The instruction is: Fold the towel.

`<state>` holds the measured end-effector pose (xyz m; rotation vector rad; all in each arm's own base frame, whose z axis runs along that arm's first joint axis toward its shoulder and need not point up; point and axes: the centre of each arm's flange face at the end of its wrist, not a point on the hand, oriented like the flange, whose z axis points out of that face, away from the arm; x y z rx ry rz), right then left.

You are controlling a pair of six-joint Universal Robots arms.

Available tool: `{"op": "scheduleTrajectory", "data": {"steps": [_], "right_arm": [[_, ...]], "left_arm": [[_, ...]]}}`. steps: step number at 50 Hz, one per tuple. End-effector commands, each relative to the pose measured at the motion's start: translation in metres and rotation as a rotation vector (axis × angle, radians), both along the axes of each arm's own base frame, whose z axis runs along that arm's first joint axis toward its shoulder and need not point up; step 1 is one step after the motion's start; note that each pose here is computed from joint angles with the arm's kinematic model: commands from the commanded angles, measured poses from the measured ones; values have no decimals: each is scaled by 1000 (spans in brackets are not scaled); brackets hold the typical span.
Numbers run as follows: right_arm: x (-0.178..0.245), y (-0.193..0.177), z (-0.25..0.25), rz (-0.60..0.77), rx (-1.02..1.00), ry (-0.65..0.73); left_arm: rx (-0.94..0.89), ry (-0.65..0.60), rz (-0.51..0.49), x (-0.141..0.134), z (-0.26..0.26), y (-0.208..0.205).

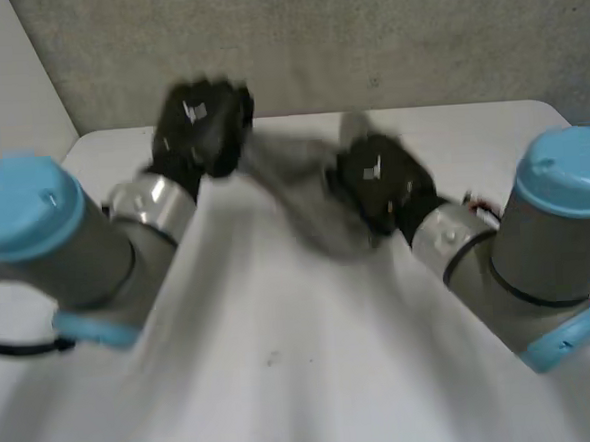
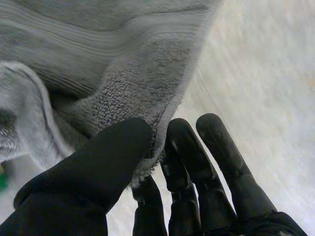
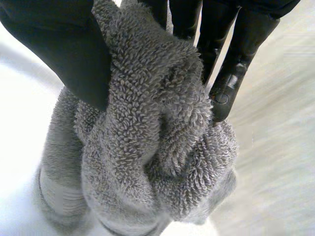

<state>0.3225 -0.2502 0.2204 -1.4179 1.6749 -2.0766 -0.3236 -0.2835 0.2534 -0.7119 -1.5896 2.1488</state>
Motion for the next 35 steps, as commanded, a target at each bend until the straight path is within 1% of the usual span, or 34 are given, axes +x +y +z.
{"op": "scheduleTrajectory", "data": {"steps": [1, 2, 4, 8, 10, 11, 13, 14, 15, 16, 18, 19, 21, 24, 26, 29, 32, 34, 35], "right_arm": [[-24, -1, -31, -42, 324, 160], [-26, -5, -28, -65, 315, 157], [-29, -7, -26, -90, 311, 154], [-32, -7, -25, -136, 330, 125], [-37, -3, -22, -182, 367, 39], [-37, -3, -22, -182, 367, 38], [-49, 0, -12, -237, 407, -88], [-49, 1, -12, -237, 408, -89], [-58, 1, -8, -269, 433, -156], [-58, 1, -8, -270, 433, -156], [-78, 0, -5, -338, 495, -281], [-79, 0, -5, -338, 495, -281], [-97, -1, -8, -406, 566, -375], [-104, -1, -12, -437, 603, -404], [-111, 4, -25, -474, 676, -433], [-111, 13, -35, -473, 729, -433], [-111, 14, -39, -474, 748, -433], [-109, 15, -52, -471, 811, -431], [-109, 15, -53, -471, 811, -431]], "left_arm": [[137, -282, -10, 16, -89, 40], [144, -316, -21, 18, -97, 46], [146, -338, -37, 17, -102, 53], [137, -341, -53, 15, -99, 62], [125, -329, -45, 16, -90, 63], [125, -329, -45, 16, -90, 63], [106, -317, -40, 17, -81, 64], [79, -300, -32, 19, -69, 64], [56, -285, -27, 20, -59, 65], [56, -285, -27, 20, -59, 65], [21, -264, -20, 23, -44, 68], [21, -264, -20, 23, -44, 68], [8, -256, -18, 24, -38, 71], [-11, -243, -16, 27, -28, 76], [-13, -238, -16, 29, -25, 79], [-10, -237, -18, 30, -24, 81], [-4, -232, -23, 30, -22, 84], [-1, -233, -25, 31, -22, 87], [-1, -233, -25, 31, -22, 87]]}}
